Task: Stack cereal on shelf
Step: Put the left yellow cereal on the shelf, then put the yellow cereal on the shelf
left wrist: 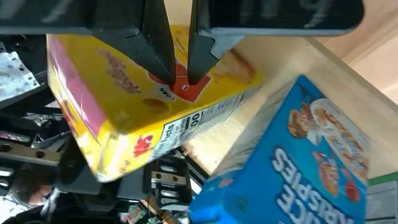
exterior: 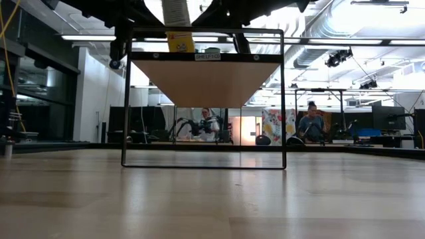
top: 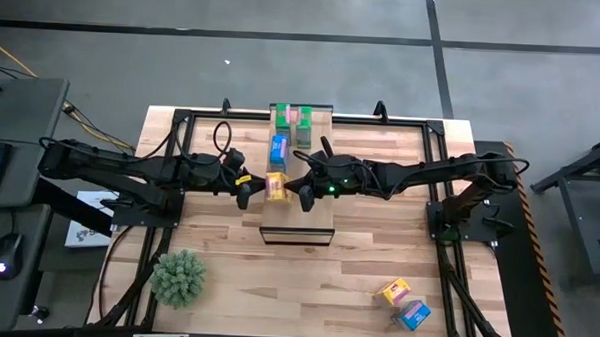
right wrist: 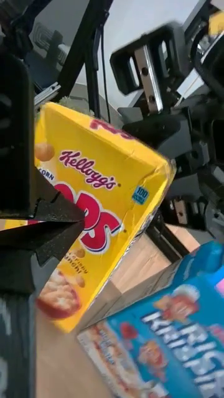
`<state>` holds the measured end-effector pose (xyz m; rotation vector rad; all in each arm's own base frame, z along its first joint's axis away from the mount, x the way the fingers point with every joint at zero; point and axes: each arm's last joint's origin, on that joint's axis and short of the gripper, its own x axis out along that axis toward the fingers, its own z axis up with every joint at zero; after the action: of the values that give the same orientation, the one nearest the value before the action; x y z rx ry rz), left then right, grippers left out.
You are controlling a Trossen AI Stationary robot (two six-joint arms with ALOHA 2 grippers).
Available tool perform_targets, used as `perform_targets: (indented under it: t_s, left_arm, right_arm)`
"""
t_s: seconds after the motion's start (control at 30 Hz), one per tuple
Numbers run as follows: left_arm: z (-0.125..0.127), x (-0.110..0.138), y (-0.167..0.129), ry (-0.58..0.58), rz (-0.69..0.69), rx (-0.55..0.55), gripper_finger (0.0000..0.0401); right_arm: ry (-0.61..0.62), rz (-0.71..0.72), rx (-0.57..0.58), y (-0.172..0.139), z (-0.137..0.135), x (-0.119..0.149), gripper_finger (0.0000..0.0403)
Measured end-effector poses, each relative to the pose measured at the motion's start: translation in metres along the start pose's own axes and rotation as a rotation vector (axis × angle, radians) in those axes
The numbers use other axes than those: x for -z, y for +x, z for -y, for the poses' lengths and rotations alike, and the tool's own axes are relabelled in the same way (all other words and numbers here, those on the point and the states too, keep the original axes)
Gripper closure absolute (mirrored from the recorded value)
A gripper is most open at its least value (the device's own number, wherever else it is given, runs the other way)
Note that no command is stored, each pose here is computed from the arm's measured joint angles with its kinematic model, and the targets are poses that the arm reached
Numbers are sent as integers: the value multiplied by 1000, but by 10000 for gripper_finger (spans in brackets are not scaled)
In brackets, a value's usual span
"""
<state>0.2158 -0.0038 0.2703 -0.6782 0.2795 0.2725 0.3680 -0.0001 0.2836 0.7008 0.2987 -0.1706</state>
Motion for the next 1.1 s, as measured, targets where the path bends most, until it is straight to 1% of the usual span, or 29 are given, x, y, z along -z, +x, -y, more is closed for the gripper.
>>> perform_targets:
  t_s: [0.17, 0.4, 0.47, 0.57, 0.7, 0.8, 0.97, 1.1]
  left_arm:
    - [0, 0, 0, 3, -8, 9, 366]
    - [0, 0, 0, 17, -8, 9, 366]
    - [0, 0, 0, 18, -9, 9, 366]
    - [0, 0, -1, 18, -8, 9, 362]
    - [0, 0, -1, 19, -9, 8, 338]
    - [0, -1, -5, 18, -4, 13, 313]
    - [-1, -2, -14, 22, -15, 3, 283]
    - [-2, -5, -24, 42, -1, 15, 275]
  right_arm:
    - [7, -11, 33, 0, 2, 2, 402]
    - [13, -10, 32, 0, 2, 2, 402]
    - [13, -11, 32, 0, 2, 2, 396]
    - [13, -11, 31, 0, 2, 2, 376]
    - [-4, -11, 33, 0, 2, 2, 342]
    - [-7, -9, 34, 0, 3, 2, 325]
    - [-26, -31, 51, -3, 5, 1, 314]
    - [-48, -52, 74, -13, 5, -3, 313]
